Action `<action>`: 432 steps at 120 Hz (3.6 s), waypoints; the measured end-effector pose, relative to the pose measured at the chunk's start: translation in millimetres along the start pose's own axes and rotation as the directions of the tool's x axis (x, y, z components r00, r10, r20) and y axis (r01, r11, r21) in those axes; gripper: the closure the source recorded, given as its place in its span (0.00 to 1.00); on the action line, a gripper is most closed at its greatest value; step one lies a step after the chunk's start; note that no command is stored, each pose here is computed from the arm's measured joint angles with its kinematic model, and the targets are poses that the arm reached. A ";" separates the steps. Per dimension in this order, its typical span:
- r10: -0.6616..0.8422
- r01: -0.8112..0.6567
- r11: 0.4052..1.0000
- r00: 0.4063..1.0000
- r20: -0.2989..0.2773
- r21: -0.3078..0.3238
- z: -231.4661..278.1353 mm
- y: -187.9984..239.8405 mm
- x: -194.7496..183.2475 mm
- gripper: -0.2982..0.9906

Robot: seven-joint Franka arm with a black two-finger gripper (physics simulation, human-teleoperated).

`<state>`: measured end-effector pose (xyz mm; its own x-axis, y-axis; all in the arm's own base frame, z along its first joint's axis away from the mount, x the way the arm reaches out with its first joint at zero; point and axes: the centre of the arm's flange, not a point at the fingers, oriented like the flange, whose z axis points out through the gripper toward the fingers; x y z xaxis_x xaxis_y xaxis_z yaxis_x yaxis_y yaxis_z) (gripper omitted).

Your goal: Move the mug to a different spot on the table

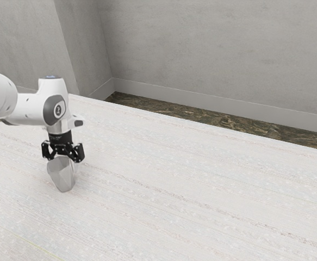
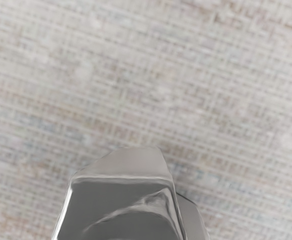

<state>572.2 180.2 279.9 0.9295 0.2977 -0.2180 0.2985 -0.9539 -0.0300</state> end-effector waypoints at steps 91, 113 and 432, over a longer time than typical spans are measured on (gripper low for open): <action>-0.010 0.010 1.000 1.000 -0.015 -0.006 7.4 -3.9 7.2 0.44; -0.014 0.014 1.000 1.000 -0.018 0.004 8.3 -5.2 8.0 0.51; 0.349 -0.361 0.931 0.925 0.153 0.058 -41.4 216.7 72.0 0.72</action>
<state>712.8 -3.6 298.1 0.9302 -0.0633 -0.3614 -0.0704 -0.9975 -0.0063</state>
